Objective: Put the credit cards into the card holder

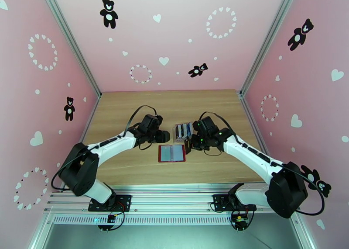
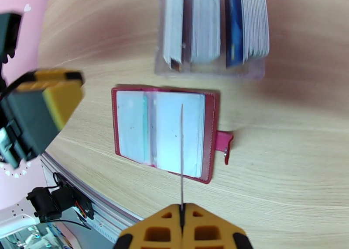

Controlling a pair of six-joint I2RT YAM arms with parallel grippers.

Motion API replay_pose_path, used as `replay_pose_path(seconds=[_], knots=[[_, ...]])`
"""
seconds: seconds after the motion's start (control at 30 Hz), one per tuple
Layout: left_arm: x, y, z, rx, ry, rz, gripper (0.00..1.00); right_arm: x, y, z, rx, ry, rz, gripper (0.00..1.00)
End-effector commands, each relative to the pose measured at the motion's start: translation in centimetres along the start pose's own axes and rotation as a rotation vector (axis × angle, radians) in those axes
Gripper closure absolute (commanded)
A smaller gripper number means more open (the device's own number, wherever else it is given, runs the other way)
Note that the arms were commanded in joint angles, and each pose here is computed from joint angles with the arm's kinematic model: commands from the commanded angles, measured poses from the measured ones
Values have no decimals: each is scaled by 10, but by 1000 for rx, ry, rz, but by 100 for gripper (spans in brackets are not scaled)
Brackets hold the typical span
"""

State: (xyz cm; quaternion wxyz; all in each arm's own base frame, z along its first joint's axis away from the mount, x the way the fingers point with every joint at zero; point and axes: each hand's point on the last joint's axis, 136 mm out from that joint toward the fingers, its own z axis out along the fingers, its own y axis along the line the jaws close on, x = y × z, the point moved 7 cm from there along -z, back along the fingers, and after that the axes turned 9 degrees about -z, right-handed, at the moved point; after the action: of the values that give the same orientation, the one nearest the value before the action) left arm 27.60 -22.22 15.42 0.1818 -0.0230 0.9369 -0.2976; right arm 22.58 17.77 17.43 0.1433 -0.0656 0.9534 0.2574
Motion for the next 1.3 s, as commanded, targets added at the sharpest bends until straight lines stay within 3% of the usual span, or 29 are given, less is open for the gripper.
replay_pose_path(seconds=[0.0,0.5,0.9,1.27], knots=[[13,9,-9,-29,-10,-5,45,-5,8,2,-79,-61,40,100],[53,45,-12,-73,33,-48,45,-19,0,28,-47,-62,67,100],[61,54,-8,-82,37,-68,45,-12,-8,25,4,-32,52,100],[62,57,4,-89,62,-78,45,-44,-9,33,12,-66,32,100]])
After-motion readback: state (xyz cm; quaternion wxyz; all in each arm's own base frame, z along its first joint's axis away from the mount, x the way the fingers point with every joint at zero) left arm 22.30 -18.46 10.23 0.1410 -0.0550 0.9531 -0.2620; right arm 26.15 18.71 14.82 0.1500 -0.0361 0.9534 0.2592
